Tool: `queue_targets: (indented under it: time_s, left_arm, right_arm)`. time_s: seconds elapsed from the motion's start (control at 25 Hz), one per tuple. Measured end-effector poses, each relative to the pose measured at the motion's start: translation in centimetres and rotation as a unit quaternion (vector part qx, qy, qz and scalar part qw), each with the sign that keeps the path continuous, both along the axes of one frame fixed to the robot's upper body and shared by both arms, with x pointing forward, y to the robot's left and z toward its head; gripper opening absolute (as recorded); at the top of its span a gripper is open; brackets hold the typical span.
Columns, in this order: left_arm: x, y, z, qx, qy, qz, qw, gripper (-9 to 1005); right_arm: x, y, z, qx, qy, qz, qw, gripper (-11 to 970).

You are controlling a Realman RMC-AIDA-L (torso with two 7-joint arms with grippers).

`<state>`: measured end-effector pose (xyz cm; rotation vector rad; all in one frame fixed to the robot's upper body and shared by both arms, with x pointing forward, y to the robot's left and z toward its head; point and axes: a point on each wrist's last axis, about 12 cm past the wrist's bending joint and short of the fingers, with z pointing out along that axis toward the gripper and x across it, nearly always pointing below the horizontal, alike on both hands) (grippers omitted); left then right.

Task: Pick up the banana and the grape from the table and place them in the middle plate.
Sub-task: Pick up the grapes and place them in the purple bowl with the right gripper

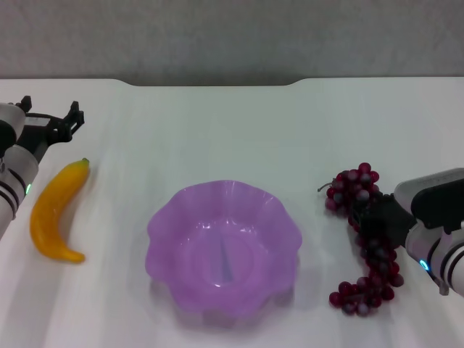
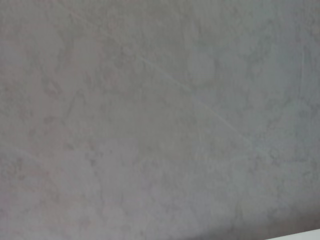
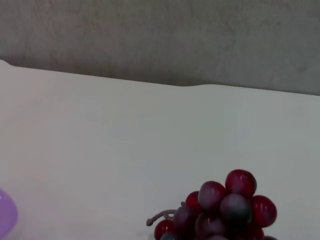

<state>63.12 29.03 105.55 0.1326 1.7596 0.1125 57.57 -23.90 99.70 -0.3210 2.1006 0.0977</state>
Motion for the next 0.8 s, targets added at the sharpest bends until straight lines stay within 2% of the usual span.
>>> queue_targets:
  time_s: [0.36, 0.8]
  left_arm:
    - [0.01, 0.06, 0.02, 0.001, 0.0, 0.0, 1.0, 879]
    - [-0.02, 0.1, 0.0, 0.002, 0.0, 0.0, 1.0, 879]
  right_arm:
    - [-0.15, 0.02, -0.12, -0.002, 0.001, 0.003, 1.0, 384]
    - [-0.23, 0.32, -0.21, -0.004, 0.005, 0.01, 1.0, 379]
